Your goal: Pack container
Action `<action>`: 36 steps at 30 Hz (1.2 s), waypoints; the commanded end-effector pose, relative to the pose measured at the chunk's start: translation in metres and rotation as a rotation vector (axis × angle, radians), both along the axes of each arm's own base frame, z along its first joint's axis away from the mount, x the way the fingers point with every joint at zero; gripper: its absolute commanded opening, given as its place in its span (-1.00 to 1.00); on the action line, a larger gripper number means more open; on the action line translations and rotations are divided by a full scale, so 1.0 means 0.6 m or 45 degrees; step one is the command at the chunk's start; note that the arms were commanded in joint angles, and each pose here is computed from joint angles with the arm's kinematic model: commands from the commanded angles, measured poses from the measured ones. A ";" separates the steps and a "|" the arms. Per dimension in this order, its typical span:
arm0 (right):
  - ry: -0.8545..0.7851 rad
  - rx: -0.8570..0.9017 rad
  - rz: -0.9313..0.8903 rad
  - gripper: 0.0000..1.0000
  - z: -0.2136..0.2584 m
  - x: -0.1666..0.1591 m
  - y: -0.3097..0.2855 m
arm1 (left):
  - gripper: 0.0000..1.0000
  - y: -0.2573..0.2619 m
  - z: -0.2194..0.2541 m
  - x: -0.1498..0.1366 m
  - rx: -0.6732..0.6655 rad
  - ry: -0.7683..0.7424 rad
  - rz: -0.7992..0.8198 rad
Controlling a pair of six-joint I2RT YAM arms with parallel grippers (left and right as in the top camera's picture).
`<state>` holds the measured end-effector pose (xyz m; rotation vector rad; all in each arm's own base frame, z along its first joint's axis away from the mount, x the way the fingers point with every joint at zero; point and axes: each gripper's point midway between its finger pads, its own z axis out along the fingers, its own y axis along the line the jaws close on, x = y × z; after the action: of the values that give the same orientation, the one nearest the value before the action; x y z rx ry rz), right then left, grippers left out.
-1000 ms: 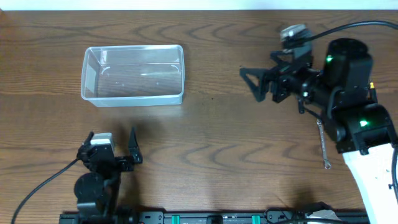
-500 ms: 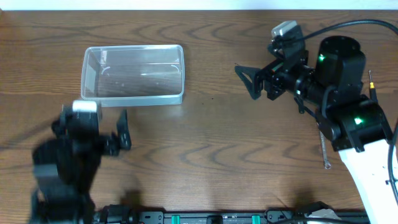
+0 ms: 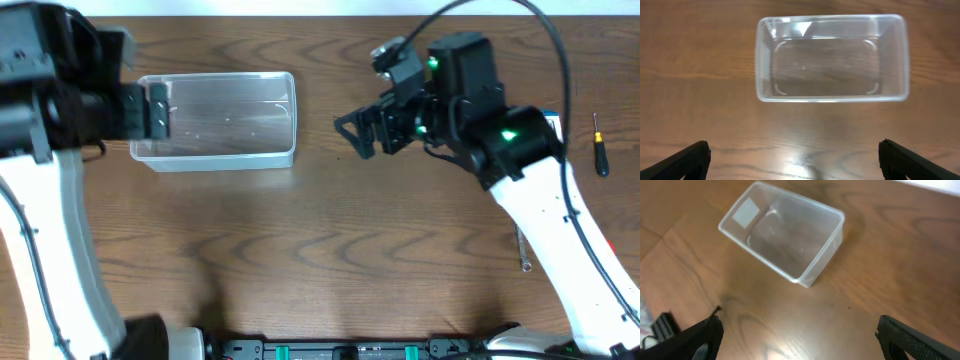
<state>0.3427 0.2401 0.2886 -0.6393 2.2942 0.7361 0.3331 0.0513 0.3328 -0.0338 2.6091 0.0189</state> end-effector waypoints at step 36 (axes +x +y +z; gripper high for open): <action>0.283 -0.175 -0.156 0.99 -0.220 0.119 0.134 | 0.96 0.132 -0.131 0.044 -0.386 0.230 0.314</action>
<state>0.3995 0.3201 0.1354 -0.5513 2.6235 0.6818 0.3580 0.1305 0.2558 -0.4822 2.7456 -0.2787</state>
